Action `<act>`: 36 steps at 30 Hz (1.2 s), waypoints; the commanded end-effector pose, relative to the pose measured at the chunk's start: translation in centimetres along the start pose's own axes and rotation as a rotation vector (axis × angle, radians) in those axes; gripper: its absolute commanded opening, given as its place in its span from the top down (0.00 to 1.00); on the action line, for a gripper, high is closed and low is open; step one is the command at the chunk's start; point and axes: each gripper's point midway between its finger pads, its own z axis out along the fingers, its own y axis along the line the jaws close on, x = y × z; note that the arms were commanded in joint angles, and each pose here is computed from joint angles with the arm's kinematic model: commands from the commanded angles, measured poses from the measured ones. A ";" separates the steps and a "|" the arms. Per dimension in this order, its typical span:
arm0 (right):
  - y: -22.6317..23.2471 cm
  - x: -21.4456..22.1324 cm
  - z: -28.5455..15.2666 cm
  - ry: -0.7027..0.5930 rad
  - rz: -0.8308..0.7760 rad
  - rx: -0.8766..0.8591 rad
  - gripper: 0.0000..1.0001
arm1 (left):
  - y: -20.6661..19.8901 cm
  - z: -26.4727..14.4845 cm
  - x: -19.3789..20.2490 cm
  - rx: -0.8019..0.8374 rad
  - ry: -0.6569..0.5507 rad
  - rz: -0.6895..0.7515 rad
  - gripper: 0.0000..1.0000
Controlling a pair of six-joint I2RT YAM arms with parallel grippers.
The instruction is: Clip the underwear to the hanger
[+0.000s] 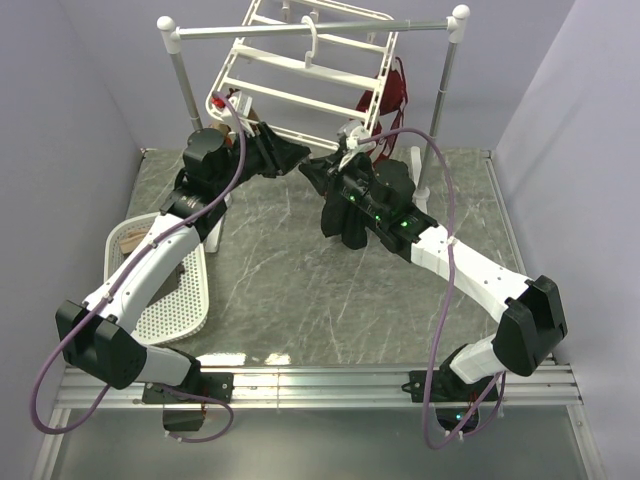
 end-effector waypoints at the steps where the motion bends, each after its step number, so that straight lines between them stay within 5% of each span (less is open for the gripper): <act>1: 1.1 -2.8 -0.2 -0.061 -0.037 -0.046 1.00 | -2.3 -0.8 -2.8 0.032 -0.069 0.035 0.57; 17: 1.3 -1.7 0.1 -0.011 -0.078 -0.039 1.00 | -1.4 -0.3 -3.6 -0.020 -0.126 0.109 0.49; 21: 1.6 -1.5 0.2 -0.004 -0.088 -0.041 1.00 | -1.5 -0.2 -3.7 -0.023 -0.132 0.115 0.58; 27: 1.6 -1.3 0.2 0.007 -0.092 -0.044 1.00 | -0.7 -0.3 -3.9 -0.061 -0.143 0.117 0.86; 29: 1.4 -1.3 0.2 0.011 -0.090 -0.035 0.91 | -0.6 -0.3 -3.8 -0.075 -0.135 0.114 1.00; 31: 1.2 -1.3 0.0 0.011 -0.088 -0.021 0.65 | -0.9 -0.3 -3.7 -0.063 -0.125 0.129 1.00; 34: 1.5 -1.7 -0.5 0.014 -0.089 -0.028 0.46 | -1.4 -0.4 -3.4 -0.031 -0.105 0.140 1.00; 36: 1.7 -2.1 -1.2 0.016 -0.101 -0.038 0.42 | -1.4 -0.3 -3.1 -0.032 -0.083 0.128 1.00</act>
